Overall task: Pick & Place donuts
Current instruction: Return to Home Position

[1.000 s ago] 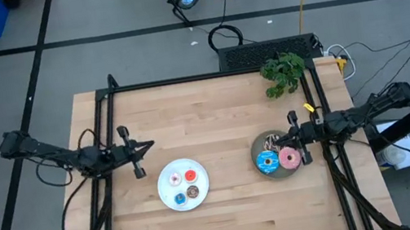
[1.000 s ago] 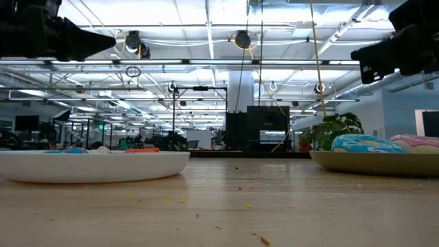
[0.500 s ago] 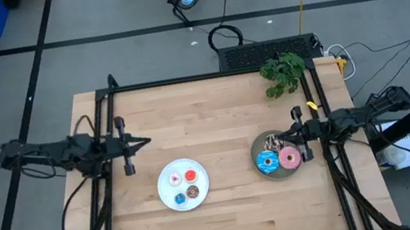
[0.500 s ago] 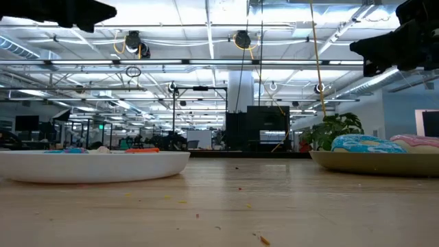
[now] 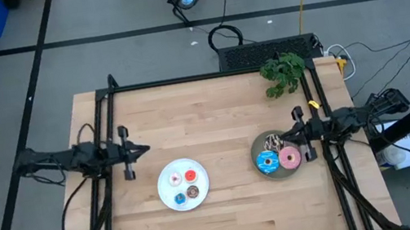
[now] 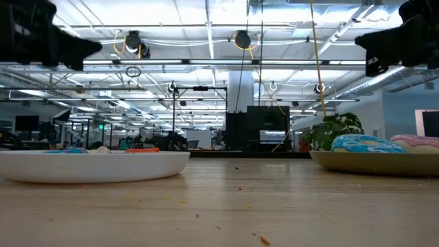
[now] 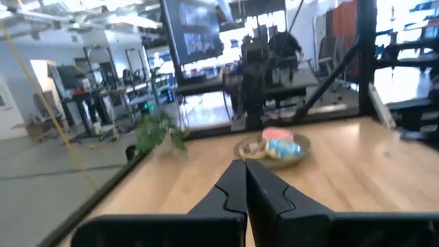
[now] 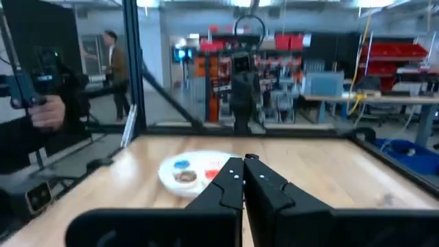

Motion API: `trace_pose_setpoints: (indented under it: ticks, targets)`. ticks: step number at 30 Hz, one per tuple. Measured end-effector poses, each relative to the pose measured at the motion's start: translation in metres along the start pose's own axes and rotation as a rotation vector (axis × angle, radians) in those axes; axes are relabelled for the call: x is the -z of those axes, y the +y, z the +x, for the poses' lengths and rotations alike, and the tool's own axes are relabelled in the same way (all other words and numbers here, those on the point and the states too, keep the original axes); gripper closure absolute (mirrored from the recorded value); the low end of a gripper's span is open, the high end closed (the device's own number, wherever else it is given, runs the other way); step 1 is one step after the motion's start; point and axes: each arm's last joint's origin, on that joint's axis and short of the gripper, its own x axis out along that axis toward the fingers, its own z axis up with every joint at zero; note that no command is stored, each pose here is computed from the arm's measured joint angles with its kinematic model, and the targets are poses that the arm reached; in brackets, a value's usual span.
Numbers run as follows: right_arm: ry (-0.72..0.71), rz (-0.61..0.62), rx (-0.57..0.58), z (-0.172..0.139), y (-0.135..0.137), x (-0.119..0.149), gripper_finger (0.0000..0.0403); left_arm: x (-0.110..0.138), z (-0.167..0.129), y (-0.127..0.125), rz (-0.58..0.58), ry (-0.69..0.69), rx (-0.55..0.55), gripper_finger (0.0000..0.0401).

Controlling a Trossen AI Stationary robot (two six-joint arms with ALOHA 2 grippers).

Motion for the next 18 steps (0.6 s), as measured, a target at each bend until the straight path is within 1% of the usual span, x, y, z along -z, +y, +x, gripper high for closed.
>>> trace_pose_setpoints:
  ticks: [2, 3, 7, 11, 15, 18]
  targets:
    - [0.011, 0.014, 0.003, 0.000, 0.000, 0.001, 0.0403, 0.013, 0.001, -0.002, 0.002, 0.027, -0.002, 0.0394]
    - [0.029, 0.011, 0.010, 0.000, 0.000, 0.003, 0.0403, 0.013, 0.001, -0.002, 0.006, 0.039, -0.004, 0.0394]
    - [-0.015, -0.006, 0.038, 0.000, -0.001, -0.002, 0.0403, 0.013, 0.001, -0.002, 0.026, 0.038, -0.012, 0.0398]
    - [-0.004, -0.014, 0.058, 0.001, -0.003, 0.000, 0.0403, 0.013, 0.001, -0.001, 0.059, 0.040, -0.029, 0.0394]
    - [0.009, 0.011, 0.147, 0.001, -0.010, 0.001, 0.0403, 0.011, 0.002, 0.001, 0.032, 0.011, -0.017, 0.0398]
    - [0.016, 0.019, 0.159, 0.001, -0.014, 0.002, 0.0403, 0.012, 0.002, 0.003, 0.020, 0.016, -0.030, 0.0394]
